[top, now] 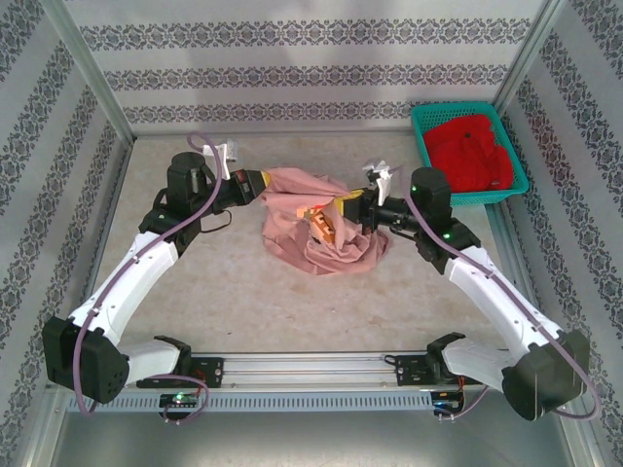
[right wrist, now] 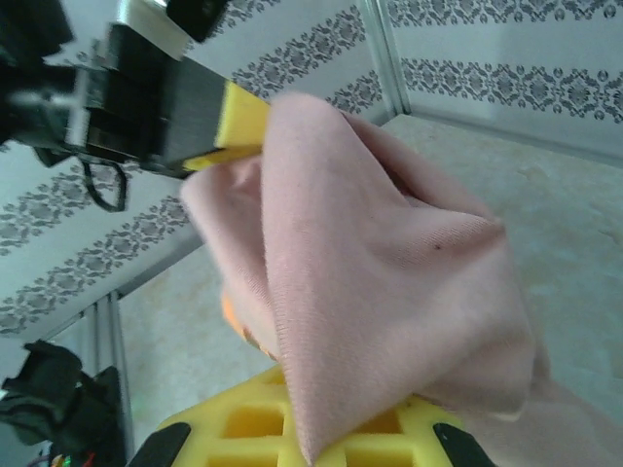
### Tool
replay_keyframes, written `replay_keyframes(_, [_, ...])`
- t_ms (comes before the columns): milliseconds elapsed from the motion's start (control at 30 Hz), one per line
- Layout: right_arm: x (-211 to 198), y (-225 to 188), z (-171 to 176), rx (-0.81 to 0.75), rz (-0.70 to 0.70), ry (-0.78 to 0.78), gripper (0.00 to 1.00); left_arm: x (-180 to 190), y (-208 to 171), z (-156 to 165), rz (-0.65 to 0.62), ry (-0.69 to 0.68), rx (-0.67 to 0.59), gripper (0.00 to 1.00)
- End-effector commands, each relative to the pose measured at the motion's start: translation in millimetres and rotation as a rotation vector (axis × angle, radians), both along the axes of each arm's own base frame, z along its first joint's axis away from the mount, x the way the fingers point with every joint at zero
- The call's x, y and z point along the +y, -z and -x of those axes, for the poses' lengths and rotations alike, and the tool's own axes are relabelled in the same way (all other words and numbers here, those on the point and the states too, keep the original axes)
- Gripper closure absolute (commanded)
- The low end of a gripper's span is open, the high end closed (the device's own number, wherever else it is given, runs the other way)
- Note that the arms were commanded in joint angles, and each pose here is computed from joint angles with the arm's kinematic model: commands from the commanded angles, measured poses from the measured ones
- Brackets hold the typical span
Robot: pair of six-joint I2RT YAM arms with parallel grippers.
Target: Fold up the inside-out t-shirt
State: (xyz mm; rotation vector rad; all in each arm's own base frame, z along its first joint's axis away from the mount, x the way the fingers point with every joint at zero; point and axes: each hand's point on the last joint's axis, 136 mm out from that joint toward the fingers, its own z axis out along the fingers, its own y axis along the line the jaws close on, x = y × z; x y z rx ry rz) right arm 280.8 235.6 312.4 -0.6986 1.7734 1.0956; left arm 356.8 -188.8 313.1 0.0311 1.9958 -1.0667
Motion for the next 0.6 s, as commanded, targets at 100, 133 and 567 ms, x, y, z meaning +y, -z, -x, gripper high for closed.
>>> replay_keyframes(100, [8.8,3.5,3.9,0.135,-0.086,-0.084,0.95,-0.4,-8.6,-2.8,-0.026,0.018,-0.072,1.0])
replay_keyframes(133, [14.3,5.3,1.4,0.152,-0.1,-0.096,0.94,-3.4,-9.5,-1.6,-0.014,0.035,-0.074,1.0])
replay_keyframes(567, [66.2,36.0,-27.6,0.231,-0.085,-0.137,0.73,-14.2,-25.3,9.5,0.051,0.115,-0.1,1.0])
